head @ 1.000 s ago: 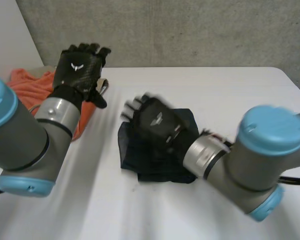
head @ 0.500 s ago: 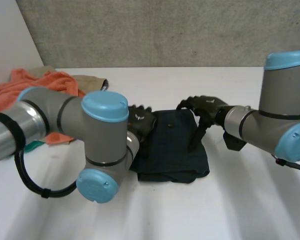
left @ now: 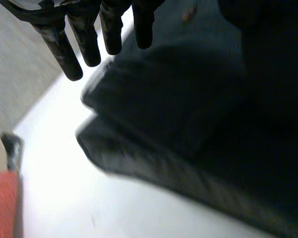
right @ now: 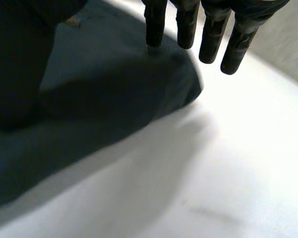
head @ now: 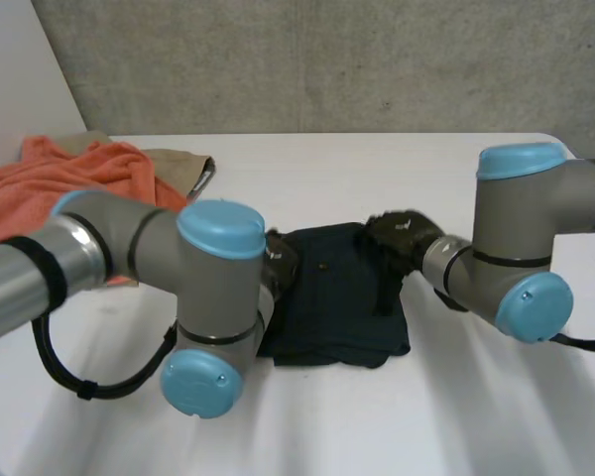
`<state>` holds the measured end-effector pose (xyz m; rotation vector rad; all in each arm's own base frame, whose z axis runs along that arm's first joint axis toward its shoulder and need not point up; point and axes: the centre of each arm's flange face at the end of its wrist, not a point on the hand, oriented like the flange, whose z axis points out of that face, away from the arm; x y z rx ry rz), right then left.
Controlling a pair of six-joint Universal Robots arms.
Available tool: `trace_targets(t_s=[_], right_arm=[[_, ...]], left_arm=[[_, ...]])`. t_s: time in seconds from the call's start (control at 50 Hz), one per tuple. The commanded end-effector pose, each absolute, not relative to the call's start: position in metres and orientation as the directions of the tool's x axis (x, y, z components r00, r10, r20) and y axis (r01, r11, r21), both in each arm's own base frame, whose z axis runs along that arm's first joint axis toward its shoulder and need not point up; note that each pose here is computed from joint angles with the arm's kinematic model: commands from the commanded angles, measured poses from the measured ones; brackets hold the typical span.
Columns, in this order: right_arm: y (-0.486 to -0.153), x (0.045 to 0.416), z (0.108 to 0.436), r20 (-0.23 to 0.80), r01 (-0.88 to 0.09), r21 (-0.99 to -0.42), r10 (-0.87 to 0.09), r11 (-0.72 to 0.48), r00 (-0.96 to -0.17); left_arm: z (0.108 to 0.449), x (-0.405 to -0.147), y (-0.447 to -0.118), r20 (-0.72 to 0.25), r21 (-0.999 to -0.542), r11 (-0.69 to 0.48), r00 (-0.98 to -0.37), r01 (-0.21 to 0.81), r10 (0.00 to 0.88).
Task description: Fold the laundry.
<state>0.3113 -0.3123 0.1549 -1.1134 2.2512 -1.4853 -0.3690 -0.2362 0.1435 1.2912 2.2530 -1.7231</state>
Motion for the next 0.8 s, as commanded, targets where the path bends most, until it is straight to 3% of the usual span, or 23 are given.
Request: trace_targets(t_s=[0.02, 0.08, 0.1, 0.16, 0.26, 0.3, 0.48, 0.8], right_arm=[[-0.298, 0.294, 0.207, 0.056, -0.186, -0.969, -0.589, 0.164, -0.806], [-0.295, 0.277, 0.211, -0.045, -0.085, -0.973, -0.533, 0.217, -0.845], [-0.295, 0.259, 0.206, -0.122, -0.02, -0.959, -0.472, 0.284, -0.873], [-0.288, 0.235, 0.189, -0.22, 0.052, -0.917, -0.394, 0.395, -0.893], [-0.271, 0.223, 0.159, -0.264, 0.048, -0.866, -0.373, 0.499, -0.89], [-0.265, 0.225, 0.153, -0.274, 0.033, -0.857, -0.399, 0.515, -0.875], [-0.256, 0.252, 0.124, -0.285, -0.051, -0.843, -0.526, 0.535, -0.802], [-0.268, 0.283, 0.106, -0.29, -0.079, -0.847, -0.58, 0.526, -0.762]], left_arm=[[0.236, -0.369, -0.224, -0.331, -0.932, -0.102, -0.708, 0.347, 0.624], [0.252, -0.363, -0.221, -0.307, -0.947, -0.138, -0.687, 0.29, 0.659], [0.258, -0.359, -0.219, -0.301, -0.95, -0.157, -0.661, 0.269, 0.687], [0.263, -0.353, -0.216, -0.292, -0.953, -0.175, -0.604, 0.247, 0.742], [0.27, -0.348, -0.197, -0.263, -0.962, -0.202, -0.418, 0.185, 0.87], [0.269, -0.347, -0.194, -0.254, -0.964, -0.199, -0.381, 0.178, 0.889], [0.267, -0.344, -0.194, -0.244, -0.965, -0.184, -0.378, 0.187, 0.893], [0.265, -0.343, -0.194, -0.24, -0.965, -0.179, -0.38, 0.191, 0.893]])
